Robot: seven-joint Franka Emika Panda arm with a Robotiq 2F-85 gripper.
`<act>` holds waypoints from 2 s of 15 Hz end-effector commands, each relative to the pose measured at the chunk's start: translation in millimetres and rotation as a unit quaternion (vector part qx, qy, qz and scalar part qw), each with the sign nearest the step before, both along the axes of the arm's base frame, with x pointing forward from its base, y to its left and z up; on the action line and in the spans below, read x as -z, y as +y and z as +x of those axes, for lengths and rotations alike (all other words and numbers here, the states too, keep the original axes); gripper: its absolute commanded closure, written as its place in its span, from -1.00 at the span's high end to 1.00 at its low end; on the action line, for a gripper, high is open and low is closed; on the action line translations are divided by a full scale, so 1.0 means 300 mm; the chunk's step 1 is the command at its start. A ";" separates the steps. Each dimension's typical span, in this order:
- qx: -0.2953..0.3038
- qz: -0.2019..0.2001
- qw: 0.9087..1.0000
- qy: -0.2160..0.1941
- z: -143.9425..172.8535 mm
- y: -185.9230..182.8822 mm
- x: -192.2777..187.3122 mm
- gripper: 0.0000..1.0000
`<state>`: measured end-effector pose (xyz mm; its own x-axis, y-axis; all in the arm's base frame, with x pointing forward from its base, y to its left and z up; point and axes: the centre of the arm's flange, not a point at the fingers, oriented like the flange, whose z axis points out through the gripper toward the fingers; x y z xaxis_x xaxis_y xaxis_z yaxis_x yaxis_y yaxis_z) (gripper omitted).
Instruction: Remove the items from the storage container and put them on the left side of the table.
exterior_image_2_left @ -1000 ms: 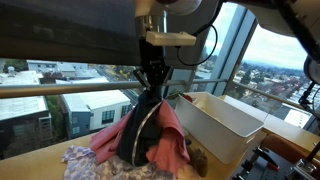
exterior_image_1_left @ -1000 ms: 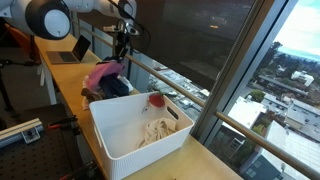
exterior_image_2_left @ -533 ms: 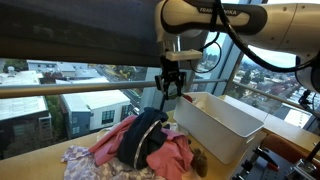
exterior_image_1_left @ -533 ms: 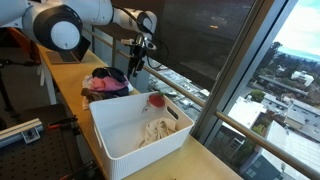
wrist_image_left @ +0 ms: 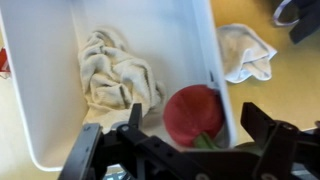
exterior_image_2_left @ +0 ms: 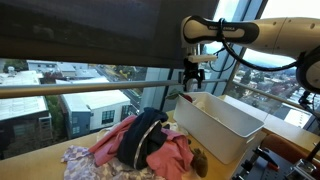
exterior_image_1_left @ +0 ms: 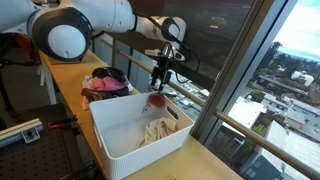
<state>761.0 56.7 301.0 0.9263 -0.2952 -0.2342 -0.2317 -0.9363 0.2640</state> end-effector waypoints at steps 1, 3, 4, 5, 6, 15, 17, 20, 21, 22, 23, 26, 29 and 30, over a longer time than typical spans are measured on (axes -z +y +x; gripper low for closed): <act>0.010 0.002 1.000 -0.013 -0.163 -0.249 0.059 1.00; 0.018 0.024 0.999 -0.015 -0.182 -0.352 0.101 1.00; 0.021 0.035 0.999 -0.017 -0.187 -0.379 0.124 1.00; 0.024 0.047 0.998 -0.016 -0.190 -0.399 0.144 1.00; 0.025 0.064 0.997 -0.018 -0.192 -0.402 0.170 1.00; 0.032 0.075 0.997 0.006 -0.221 -0.476 0.388 1.00; 0.034 0.076 0.996 0.012 -0.231 -0.500 0.427 1.00; 0.034 0.083 0.996 0.016 -0.235 -0.526 0.480 1.00; 0.033 0.084 0.996 0.017 -0.234 -0.528 0.495 1.00; 0.030 0.085 0.996 0.018 -0.231 -0.529 0.501 1.00; 0.028 0.086 0.996 0.018 -0.230 -0.527 0.501 1.00; 0.024 0.090 0.995 0.020 -0.228 -0.530 0.515 1.00; 0.021 0.094 0.995 0.020 -0.224 -0.540 0.520 0.31; 0.019 0.095 0.995 0.019 -0.223 -0.543 0.519 0.16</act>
<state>755.3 -108.1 156.5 0.8945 -0.2983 -0.3330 -0.2710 -0.9542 0.1268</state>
